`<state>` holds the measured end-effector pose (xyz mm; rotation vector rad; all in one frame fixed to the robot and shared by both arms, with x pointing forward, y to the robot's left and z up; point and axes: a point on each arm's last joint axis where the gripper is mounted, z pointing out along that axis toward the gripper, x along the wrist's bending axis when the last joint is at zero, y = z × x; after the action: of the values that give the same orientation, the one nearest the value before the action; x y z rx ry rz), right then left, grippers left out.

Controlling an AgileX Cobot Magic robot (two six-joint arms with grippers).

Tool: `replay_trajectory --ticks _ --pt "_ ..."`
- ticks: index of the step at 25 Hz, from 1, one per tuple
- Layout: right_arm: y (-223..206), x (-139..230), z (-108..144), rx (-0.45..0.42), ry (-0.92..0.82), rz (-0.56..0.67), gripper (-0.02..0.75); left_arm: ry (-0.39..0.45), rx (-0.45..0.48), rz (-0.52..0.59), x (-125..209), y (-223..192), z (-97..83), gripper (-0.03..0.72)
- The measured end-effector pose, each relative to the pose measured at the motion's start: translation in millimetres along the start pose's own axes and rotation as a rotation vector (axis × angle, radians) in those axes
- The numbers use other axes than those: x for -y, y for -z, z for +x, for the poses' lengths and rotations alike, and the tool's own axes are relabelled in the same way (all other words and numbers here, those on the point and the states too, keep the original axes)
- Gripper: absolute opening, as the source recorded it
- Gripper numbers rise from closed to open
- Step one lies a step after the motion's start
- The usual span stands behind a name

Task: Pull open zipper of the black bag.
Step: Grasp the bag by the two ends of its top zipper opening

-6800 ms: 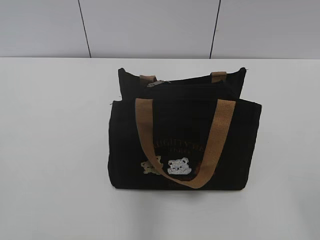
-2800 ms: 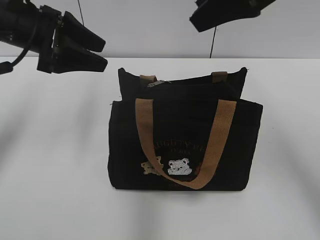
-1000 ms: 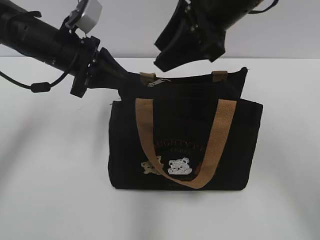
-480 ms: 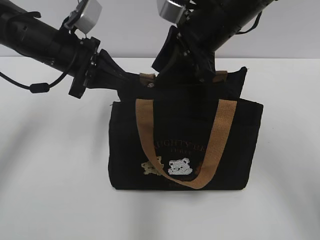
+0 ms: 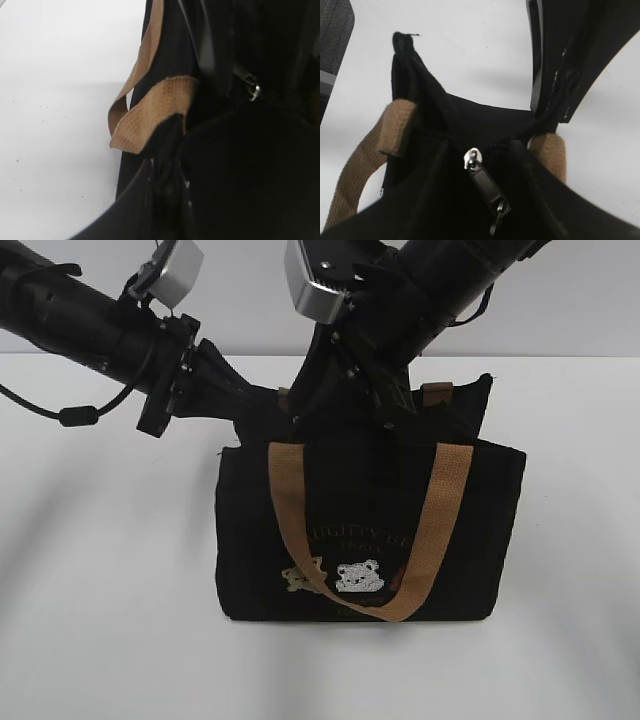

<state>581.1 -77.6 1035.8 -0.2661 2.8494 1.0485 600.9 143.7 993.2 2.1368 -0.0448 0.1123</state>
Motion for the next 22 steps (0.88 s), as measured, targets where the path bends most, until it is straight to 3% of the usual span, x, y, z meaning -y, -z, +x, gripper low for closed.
replay_trajectory --ticks 11,15,22 --pt "0.1 1.3 0.2 0.000 -0.052 0.037 0.199 -0.001 0.000 0.002 0.2 0.0 0.0 0.048" --pt "0.5 1.7 0.2 0.002 -0.097 0.044 0.100 -0.002 0.001 0.003 0.3 0.0 -0.1 0.048" --pt "10.4 -1.7 2.3 0.027 -0.133 0.070 0.091 0.000 0.007 -0.003 -0.3 0.0 -0.7 0.048"
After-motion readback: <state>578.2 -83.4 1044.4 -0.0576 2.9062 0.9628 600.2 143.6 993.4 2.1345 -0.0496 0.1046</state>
